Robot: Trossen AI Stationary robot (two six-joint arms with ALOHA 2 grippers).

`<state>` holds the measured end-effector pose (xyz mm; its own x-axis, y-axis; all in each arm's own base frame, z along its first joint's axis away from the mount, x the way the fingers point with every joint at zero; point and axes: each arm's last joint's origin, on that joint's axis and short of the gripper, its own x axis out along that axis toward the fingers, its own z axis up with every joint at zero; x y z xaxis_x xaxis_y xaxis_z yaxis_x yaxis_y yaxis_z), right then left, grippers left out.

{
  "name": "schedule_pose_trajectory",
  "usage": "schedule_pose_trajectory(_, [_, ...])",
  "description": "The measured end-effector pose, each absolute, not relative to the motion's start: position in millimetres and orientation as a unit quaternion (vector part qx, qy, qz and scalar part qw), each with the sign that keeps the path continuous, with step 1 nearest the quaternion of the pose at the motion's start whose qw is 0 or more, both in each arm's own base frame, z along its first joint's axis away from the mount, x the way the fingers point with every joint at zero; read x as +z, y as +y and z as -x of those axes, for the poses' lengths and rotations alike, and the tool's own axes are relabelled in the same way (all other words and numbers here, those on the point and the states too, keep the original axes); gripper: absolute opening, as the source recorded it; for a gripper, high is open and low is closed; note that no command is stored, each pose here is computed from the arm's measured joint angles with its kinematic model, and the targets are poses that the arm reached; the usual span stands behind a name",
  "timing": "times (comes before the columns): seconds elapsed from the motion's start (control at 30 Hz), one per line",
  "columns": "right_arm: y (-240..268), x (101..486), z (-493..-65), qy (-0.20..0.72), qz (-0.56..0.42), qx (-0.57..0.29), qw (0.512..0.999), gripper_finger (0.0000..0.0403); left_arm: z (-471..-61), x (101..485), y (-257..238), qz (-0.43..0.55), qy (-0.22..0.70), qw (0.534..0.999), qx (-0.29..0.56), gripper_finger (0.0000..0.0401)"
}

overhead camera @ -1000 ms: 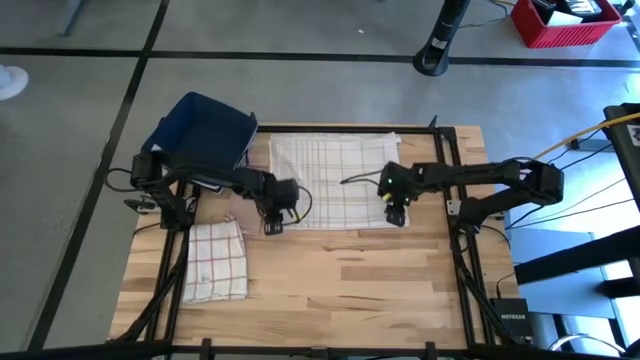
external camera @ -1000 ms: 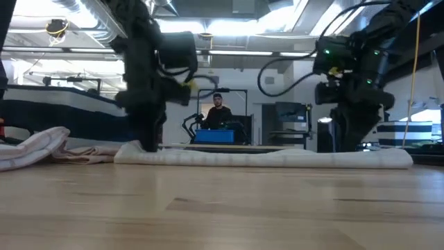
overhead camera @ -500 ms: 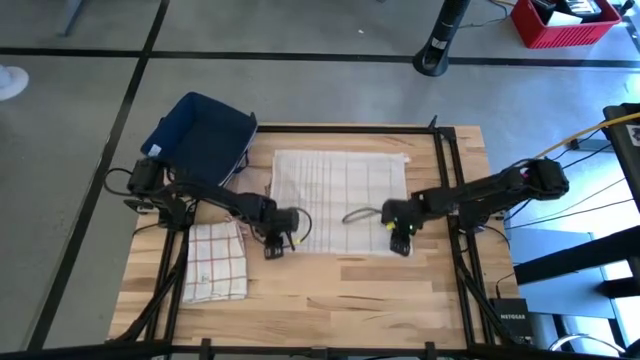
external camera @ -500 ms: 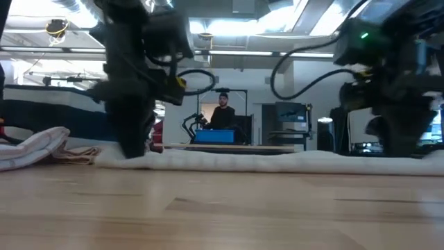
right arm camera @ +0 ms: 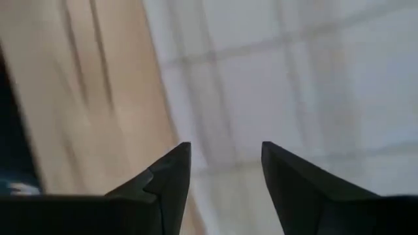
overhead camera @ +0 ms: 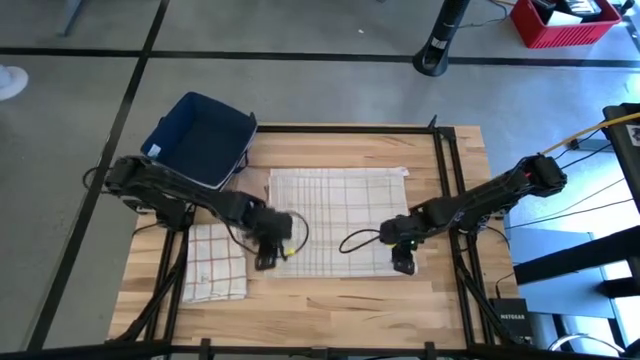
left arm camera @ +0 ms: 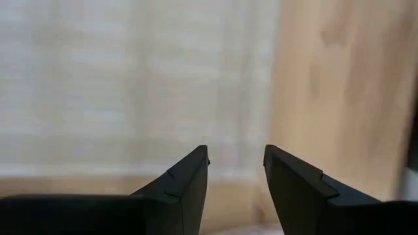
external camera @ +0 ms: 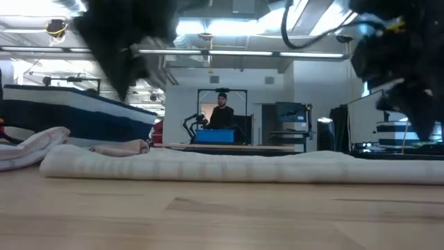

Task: Fold towel
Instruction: Fold the right white patterned towel

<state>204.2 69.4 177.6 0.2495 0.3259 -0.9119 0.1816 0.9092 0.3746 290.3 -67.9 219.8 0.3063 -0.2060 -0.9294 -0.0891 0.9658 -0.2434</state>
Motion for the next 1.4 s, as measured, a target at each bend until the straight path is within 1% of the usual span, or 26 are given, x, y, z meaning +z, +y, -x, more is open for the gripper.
schedule_pose_trajectory(0.07, [68,187,-209,0.589,-0.159,0.038,0.791,0.0190,-291,234,-56,0.098,0.544,0.833,0.010,0.0143])
schedule_pose_trajectory(0.1, [67,192,-212,0.575,-0.133,0.028,0.807,0.0190,-291,238,-49,0.087,0.532,0.842,0.029,0.0143])
schedule_pose_trajectory(0.17, [62,197,-217,0.552,-0.085,-0.001,0.829,0.0190,-292,239,-34,0.075,0.528,0.844,0.050,0.0143])
schedule_pose_trajectory(0.27, [49,196,-220,0.545,-0.053,-0.034,0.836,0.0191,-299,225,-15,0.060,0.552,0.830,0.061,0.0143])
schedule_pose_trajectory(0.4, [31,188,-219,0.554,-0.054,-0.064,0.828,0.0201,-308,206,2,0.053,0.578,0.813,0.047,0.0157])
schedule_pose_trajectory(0.6, [19,170,-211,0.568,-0.069,-0.081,0.816,0.0244,-314,176,15,0.036,0.626,0.778,0.036,0.0212])
schedule_pose_trajectory(0.7, [18,162,-206,0.574,-0.068,-0.076,0.812,0.0263,-315,162,14,0.025,0.655,0.755,0.018,0.0228])
schedule_pose_trajectory(0.8, [18,156,-203,0.581,-0.048,-0.063,0.810,0.0270,-316,148,14,0.011,0.677,0.736,0.003,0.0232])
schedule_pose_trajectory(0.87, [17,153,-201,0.584,-0.037,-0.055,0.809,0.0270,-319,142,15,0.007,0.681,0.732,0.000,0.0233])
schedule_pose_trajectory(1.0, [17,151,-200,0.586,-0.011,-0.037,0.809,0.0264,-320,134,15,0.009,0.692,0.722,0.018,0.0233])
schedule_pose_trajectory(1.17, [17,157,-202,0.589,0.018,-0.016,0.808,0.0257,-318,135,11,0.010,0.699,0.714,0.029,0.0233])
schedule_pose_trajectory(1.3, [11,161,-203,0.593,0.016,0.003,0.805,0.0256,-318,134,7,0.006,0.700,0.714,0.027,0.0233])
schedule_pose_trajectory(1.4, [3,161,-203,0.594,0.007,0.001,0.805,0.0257,-318,134,7,0.005,0.700,0.713,0.027,0.0233])
